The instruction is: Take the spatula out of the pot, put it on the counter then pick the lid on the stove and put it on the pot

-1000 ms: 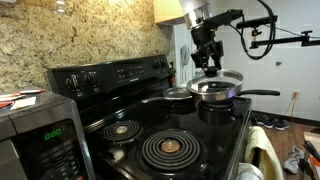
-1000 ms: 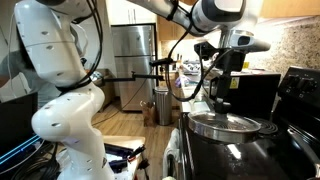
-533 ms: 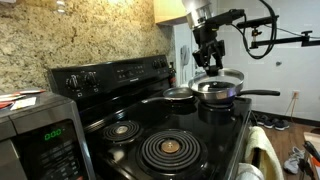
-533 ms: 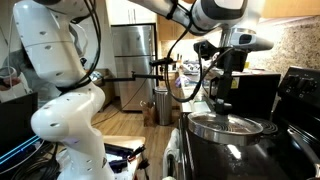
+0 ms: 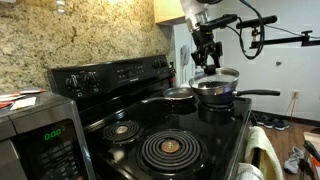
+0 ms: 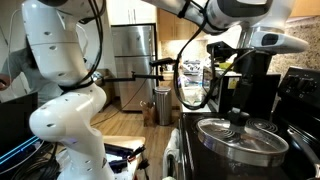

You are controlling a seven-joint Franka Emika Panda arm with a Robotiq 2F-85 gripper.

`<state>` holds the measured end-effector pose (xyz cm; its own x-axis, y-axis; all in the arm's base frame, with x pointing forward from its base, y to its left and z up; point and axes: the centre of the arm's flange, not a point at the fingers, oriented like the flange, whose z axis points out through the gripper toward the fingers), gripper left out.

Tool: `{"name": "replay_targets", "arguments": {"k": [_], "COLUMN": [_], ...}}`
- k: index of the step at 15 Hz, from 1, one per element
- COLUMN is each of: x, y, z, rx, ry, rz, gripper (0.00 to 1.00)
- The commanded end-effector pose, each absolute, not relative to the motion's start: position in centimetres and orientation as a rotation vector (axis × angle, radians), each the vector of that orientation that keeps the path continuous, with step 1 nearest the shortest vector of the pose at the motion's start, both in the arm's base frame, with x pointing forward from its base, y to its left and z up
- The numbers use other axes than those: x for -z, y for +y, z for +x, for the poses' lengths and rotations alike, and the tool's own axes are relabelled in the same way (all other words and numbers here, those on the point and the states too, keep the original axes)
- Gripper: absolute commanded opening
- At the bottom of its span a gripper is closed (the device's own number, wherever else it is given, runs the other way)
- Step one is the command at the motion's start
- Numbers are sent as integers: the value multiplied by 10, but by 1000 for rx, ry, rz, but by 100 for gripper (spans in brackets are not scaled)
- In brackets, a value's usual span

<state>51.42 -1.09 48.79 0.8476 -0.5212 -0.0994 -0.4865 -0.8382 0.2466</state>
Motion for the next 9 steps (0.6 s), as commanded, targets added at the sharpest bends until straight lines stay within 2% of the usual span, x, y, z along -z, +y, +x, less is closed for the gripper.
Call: {"name": "replay_targets", "arguments": {"k": [1, 9], "x": [-504, -503], "y": [-45, -126], "z": [536, 537], "rx": [256, 263], "ry": [-907, -1220], "rz": [2785, 2696], "gripper": [34, 34]}}
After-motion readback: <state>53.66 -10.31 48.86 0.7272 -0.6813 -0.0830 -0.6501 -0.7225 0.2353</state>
